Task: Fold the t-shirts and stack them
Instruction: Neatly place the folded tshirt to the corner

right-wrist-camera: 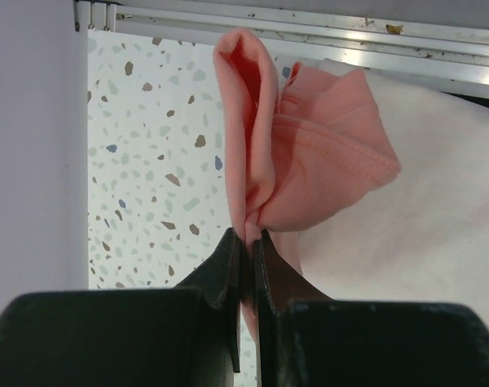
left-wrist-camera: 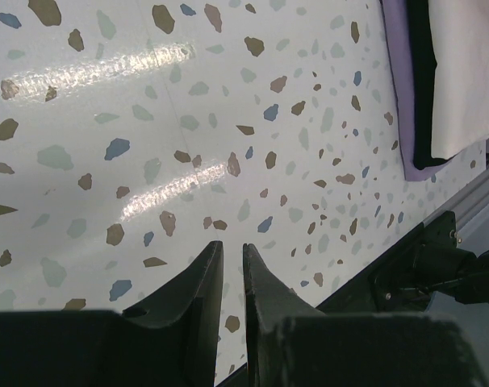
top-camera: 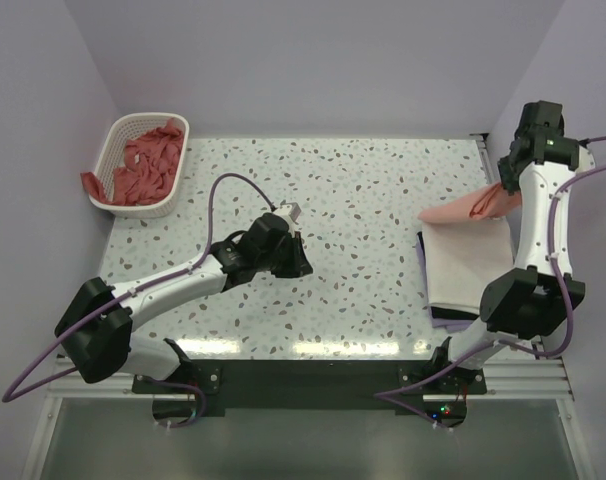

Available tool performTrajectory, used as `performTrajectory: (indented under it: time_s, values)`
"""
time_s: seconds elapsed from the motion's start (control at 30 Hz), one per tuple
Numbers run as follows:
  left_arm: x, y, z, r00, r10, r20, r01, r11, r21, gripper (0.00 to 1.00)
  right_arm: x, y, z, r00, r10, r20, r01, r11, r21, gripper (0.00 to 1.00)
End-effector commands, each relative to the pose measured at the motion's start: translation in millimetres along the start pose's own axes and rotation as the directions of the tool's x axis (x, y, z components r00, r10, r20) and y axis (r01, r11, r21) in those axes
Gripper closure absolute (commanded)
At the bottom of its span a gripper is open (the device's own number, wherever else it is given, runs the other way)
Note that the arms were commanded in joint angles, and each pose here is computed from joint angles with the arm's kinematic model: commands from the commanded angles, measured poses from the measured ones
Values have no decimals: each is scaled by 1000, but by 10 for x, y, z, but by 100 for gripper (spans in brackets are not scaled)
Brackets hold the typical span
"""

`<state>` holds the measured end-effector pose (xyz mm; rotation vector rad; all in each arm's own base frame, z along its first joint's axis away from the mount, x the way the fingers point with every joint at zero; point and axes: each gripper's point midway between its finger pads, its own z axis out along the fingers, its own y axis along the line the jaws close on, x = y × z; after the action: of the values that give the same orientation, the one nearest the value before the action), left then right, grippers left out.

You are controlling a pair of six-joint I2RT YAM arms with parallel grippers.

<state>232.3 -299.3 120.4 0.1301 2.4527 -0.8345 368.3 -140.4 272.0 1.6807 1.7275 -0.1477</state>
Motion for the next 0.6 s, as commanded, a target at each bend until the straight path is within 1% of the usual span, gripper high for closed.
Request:
performTrajectory:
  time_s: [0.0,0.3,0.57]
  values:
    - [-165,-204,-27,999,-5,45,2,998,57,80,-242,95,-230,997,49,68,-43,995,-90,100]
    - [-152,-203,-19,999,-6,42,3,998,61,80,-300,13,-273,995,58,87,-49,994,-95,100]
    - [-136,-197,2,999,-8,36,5,998,61,80,-246,-118,-244,996,49,76,-44,996,-77,100]
